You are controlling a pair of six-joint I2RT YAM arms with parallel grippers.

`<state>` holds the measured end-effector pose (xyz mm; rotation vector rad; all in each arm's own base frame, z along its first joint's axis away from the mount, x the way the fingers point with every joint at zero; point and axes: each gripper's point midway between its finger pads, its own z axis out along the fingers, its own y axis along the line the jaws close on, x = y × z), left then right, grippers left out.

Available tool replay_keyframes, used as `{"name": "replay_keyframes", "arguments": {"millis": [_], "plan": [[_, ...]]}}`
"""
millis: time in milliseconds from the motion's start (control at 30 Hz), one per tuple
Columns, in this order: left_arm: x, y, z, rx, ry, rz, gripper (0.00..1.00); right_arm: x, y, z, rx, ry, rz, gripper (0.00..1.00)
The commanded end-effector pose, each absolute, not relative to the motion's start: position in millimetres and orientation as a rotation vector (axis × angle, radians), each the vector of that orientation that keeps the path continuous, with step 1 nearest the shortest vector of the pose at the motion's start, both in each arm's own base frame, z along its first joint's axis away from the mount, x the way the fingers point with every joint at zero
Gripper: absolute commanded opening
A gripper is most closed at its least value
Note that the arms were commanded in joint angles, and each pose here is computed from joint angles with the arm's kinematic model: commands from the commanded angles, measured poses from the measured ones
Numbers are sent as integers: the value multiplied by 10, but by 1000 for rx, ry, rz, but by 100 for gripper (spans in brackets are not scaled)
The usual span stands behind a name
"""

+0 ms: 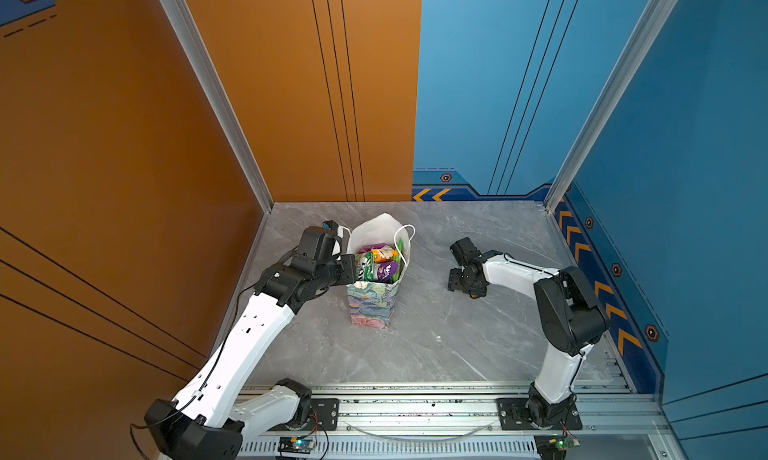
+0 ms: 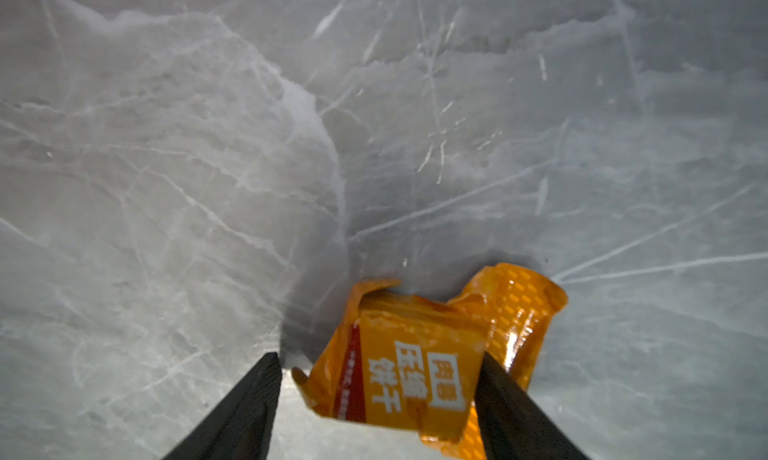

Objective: Place the snacks into the paper bag
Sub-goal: 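Move the right gripper to the orange biscuit packet and grasp it, then lift the orange biscuit packet with the right gripper over the bag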

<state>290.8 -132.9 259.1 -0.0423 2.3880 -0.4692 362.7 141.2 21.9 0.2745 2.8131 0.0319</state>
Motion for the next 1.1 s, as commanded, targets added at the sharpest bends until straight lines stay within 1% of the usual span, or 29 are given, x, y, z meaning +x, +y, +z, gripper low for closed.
{"name": "replay_keyframes", "arguments": {"millis": [0,100,233,333,500,800,1067], "plan": [[2966,-1324,2862,-18,2273,-480,2,3568,1385,87,237,2863,-31,71],[2970,-1324,2850,-19,2276,-478,2,3563,1362,25,227,2878,-60,68],[2970,-1324,2856,-19,2274,-478,2,3551,1360,-16,220,2885,-69,59],[2969,-1324,2856,-18,2274,-478,2,3555,1372,17,213,2873,-65,53],[2968,-1324,2851,-18,2275,-478,2,3542,1408,145,174,2836,-63,47],[2969,-1323,2853,-20,2275,-478,2,3423,1439,342,138,2785,-27,44],[2968,-1320,2862,-20,2272,-477,2,3110,1479,451,91,2764,11,44]]}}
